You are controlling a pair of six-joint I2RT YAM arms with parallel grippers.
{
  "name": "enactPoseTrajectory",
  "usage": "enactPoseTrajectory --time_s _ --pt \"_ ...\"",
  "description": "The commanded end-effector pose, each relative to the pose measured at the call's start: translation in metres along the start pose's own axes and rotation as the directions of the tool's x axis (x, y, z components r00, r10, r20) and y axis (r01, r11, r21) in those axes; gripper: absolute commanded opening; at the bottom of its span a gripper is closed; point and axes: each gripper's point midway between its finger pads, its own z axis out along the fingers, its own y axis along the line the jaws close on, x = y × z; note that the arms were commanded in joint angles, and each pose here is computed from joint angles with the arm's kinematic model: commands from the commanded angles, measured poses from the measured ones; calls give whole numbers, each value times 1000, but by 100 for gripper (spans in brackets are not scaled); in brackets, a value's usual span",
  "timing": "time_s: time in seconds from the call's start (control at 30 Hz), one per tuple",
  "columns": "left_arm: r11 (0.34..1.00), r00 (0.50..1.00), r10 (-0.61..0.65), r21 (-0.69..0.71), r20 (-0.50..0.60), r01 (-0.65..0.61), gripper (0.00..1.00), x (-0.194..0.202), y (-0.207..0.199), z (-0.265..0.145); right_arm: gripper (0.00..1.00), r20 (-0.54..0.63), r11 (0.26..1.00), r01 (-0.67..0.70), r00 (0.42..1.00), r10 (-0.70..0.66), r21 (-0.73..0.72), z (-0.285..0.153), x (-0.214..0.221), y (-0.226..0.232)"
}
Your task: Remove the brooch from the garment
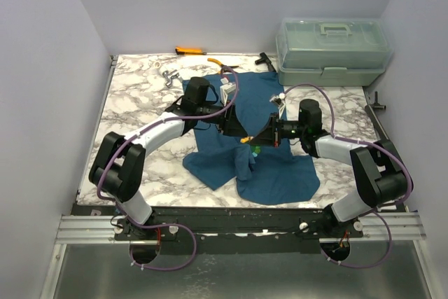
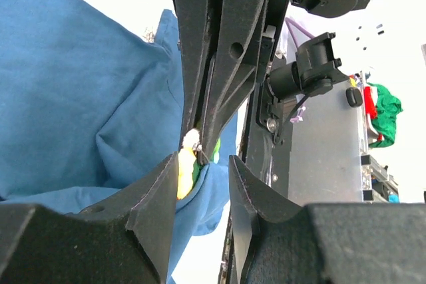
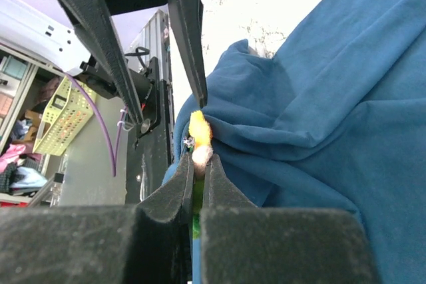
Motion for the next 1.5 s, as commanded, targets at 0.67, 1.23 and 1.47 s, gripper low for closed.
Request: enactPoseTrajectory --time_s 0.67,1.23,1.47 --pt "996 996 -86 -41 -29 85 32 16 9 25 0 42 999 -38 998 38 4 2 -10 4" --pt "995 993 -100 -32 -59 98 10 22 8 23 1 57 999 14 998 -16 31 0 -14 6" --pt "991 988 -135 -16 -70 135 2 24 8 16 1 58 999 26 998 -27 26 -1 -14 7"
